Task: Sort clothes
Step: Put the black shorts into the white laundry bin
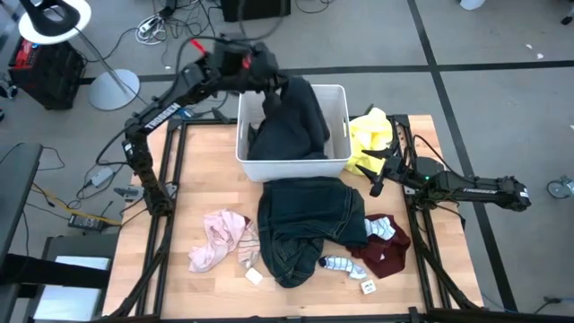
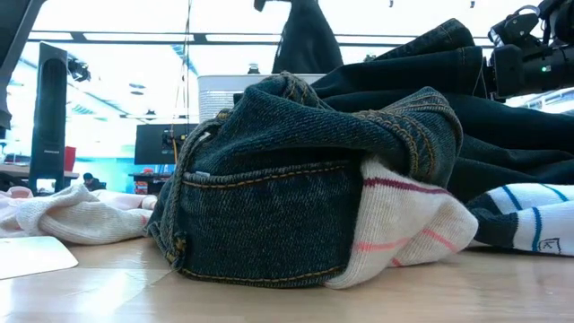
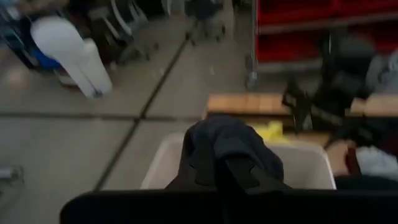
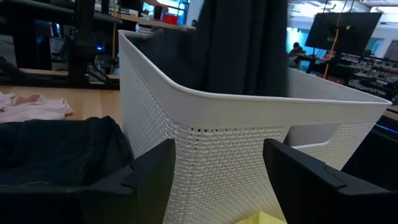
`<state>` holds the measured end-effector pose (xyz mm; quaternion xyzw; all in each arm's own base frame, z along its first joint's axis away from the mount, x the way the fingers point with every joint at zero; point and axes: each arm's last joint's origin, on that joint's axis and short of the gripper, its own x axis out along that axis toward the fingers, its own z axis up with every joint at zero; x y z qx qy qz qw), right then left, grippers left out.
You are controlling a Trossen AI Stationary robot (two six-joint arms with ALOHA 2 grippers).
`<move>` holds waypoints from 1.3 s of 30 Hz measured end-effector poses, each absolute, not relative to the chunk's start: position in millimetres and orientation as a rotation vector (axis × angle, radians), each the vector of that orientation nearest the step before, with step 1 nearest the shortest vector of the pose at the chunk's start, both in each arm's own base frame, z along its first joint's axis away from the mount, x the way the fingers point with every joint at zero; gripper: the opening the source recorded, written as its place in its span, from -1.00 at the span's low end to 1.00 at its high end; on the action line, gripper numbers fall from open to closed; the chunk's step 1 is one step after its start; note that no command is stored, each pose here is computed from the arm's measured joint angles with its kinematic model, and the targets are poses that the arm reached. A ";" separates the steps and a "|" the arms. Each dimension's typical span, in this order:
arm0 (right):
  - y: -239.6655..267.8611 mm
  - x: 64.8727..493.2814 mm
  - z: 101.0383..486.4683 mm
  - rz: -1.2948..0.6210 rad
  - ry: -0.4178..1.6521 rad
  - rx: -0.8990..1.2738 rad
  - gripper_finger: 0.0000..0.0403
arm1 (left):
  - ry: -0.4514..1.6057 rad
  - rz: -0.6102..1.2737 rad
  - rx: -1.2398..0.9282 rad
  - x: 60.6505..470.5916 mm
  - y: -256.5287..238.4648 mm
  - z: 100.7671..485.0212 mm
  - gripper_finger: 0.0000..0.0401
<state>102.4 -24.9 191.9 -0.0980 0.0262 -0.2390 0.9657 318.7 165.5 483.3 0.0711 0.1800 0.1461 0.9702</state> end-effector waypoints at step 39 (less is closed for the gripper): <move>-24.9 102.5 191.9 -0.484 0.053 -0.198 0.22 | 0.875 0.423 -0.126 335.6 180.9 292.9 -0.34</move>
